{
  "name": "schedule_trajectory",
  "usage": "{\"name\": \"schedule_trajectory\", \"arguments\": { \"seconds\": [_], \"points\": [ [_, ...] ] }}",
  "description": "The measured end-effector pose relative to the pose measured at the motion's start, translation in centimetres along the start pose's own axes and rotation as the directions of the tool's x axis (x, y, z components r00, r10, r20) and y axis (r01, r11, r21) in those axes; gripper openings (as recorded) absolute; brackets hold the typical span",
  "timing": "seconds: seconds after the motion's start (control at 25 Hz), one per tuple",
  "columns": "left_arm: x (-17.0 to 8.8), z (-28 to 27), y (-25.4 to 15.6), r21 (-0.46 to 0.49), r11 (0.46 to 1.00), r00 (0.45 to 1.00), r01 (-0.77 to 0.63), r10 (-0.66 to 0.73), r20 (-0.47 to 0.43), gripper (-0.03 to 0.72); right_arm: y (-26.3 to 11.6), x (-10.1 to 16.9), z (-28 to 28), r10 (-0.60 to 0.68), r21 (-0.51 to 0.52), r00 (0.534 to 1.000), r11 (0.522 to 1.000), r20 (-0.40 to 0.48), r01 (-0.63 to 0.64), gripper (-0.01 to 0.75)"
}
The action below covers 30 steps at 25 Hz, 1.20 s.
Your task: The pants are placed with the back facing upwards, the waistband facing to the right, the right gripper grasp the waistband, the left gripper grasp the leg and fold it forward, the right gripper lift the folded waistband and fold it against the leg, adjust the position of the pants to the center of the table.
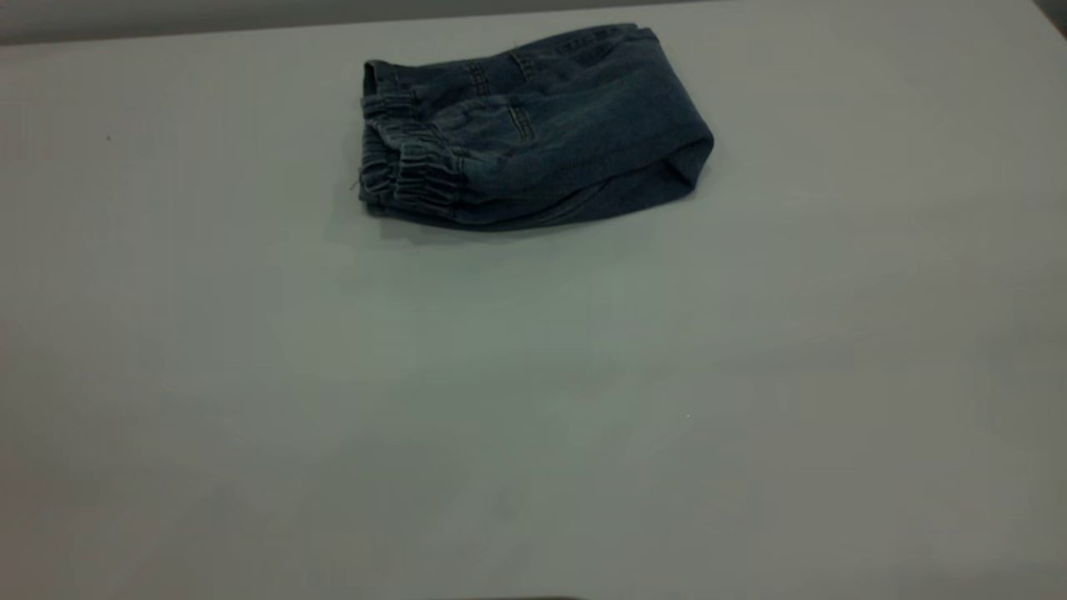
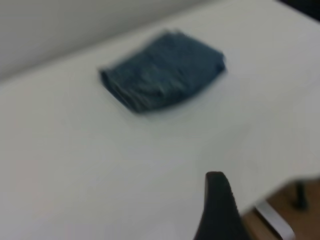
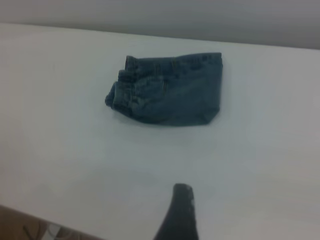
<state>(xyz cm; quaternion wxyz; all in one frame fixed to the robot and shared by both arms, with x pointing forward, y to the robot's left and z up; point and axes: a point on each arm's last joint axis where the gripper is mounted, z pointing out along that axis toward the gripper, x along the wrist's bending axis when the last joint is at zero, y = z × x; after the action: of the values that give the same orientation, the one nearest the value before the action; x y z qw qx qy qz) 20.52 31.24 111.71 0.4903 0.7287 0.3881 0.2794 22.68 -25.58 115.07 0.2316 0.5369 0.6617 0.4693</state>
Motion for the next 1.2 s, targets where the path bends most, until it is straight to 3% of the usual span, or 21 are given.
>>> {"name": "schedule_trajectory", "arguments": {
  "seconds": [0.4,0.68,0.96,1.2],
  "points": [
    [-0.1,5.9,-5.1,0.255,0.967,0.999,0.022,-0.032,0.033,0.440,-6.6,-1.3,2.4,-0.045,0.061,0.999,0.997,0.026,0.044,0.580],
    [-0.1,6.3,-5.3,0.250,0.968,0.999,0.023,-0.031,0.032,0.440,-8.9,-2.9,4.4,-0.056,0.138,0.994,0.989,0.091,0.043,0.580],
    [0.2,6.3,-5.3,0.251,0.967,0.999,0.041,-0.040,-0.006,0.440,-8.4,-4.2,4.6,-0.097,0.089,0.971,0.993,0.219,0.079,0.580],
    [0.7,6.2,-5.4,0.252,0.966,0.997,0.062,-0.049,-0.058,0.440,-9.0,-4.7,5.1,-0.073,0.111,0.966,0.993,0.248,0.047,0.580]
  ]
}}
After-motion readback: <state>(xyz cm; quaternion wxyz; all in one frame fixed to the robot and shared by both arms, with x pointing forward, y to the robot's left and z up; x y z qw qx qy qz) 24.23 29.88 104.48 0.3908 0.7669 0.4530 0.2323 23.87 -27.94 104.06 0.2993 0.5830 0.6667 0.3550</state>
